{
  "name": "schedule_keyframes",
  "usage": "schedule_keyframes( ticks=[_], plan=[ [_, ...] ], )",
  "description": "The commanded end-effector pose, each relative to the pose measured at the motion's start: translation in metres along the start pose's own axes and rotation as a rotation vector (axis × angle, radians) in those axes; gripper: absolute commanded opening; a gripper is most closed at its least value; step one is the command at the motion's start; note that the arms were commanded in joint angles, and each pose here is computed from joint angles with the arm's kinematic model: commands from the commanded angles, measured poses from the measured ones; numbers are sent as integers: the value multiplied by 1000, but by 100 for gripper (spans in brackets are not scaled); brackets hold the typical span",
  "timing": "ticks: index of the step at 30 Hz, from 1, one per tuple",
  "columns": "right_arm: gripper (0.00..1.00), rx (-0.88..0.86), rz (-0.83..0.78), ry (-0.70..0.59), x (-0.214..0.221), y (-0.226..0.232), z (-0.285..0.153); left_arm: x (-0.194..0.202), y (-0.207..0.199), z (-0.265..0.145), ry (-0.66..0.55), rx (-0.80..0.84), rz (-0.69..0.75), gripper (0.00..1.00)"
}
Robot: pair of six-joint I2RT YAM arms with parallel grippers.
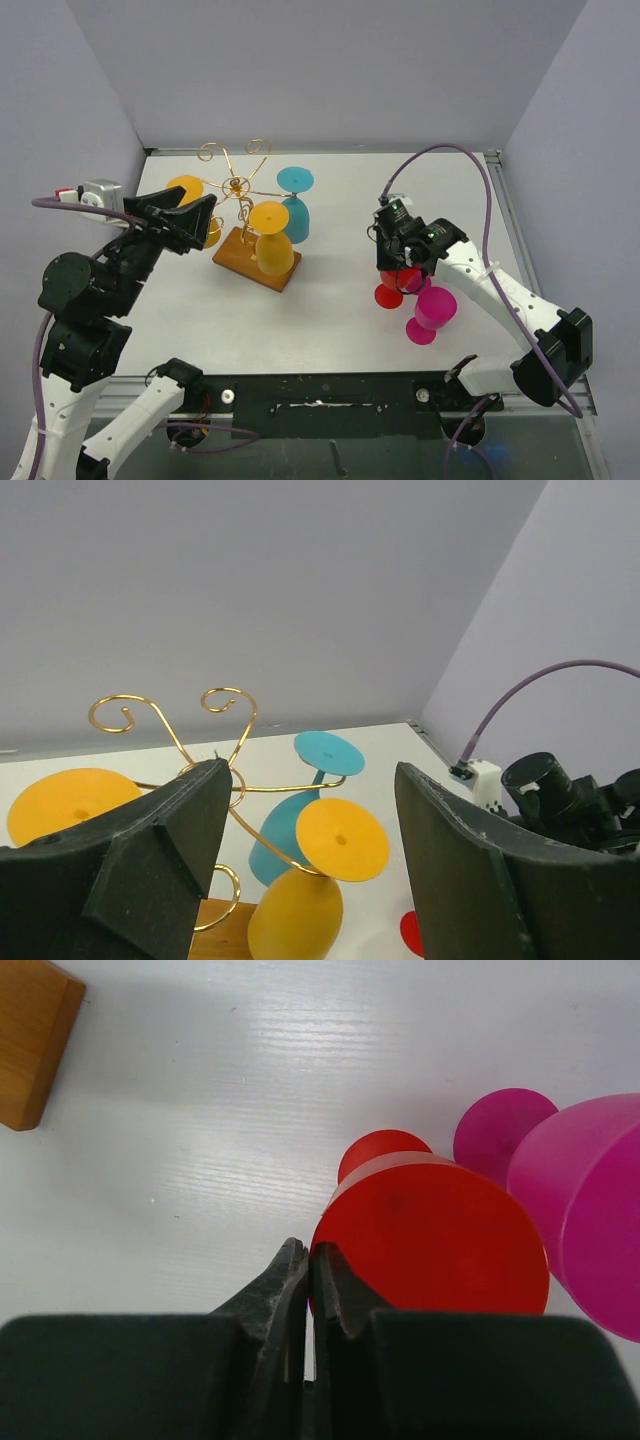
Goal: Place the wine glass upside down on the wine glass rack
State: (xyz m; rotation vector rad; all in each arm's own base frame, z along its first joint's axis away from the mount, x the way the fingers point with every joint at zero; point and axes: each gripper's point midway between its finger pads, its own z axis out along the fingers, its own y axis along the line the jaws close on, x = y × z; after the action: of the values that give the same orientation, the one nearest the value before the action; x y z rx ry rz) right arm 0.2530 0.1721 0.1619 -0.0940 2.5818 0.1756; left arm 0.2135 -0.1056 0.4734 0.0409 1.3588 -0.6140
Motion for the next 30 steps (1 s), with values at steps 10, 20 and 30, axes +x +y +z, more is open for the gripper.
schedule_keyframes(
  ticks=[10, 20, 30],
  plan=[
    [0, -240, 92, -321, -70, 34, -67, -22, -62, 12, 21, 280, -129, 64],
    [0, -333, 223, -720, -116, 17, -137, -9, -116, 18, 137, 593, -257, 64],
    [0, -536, 290, -1031, -146, 24, -198, 1, -131, 26, 150, 721, -393, 65]
  ],
)
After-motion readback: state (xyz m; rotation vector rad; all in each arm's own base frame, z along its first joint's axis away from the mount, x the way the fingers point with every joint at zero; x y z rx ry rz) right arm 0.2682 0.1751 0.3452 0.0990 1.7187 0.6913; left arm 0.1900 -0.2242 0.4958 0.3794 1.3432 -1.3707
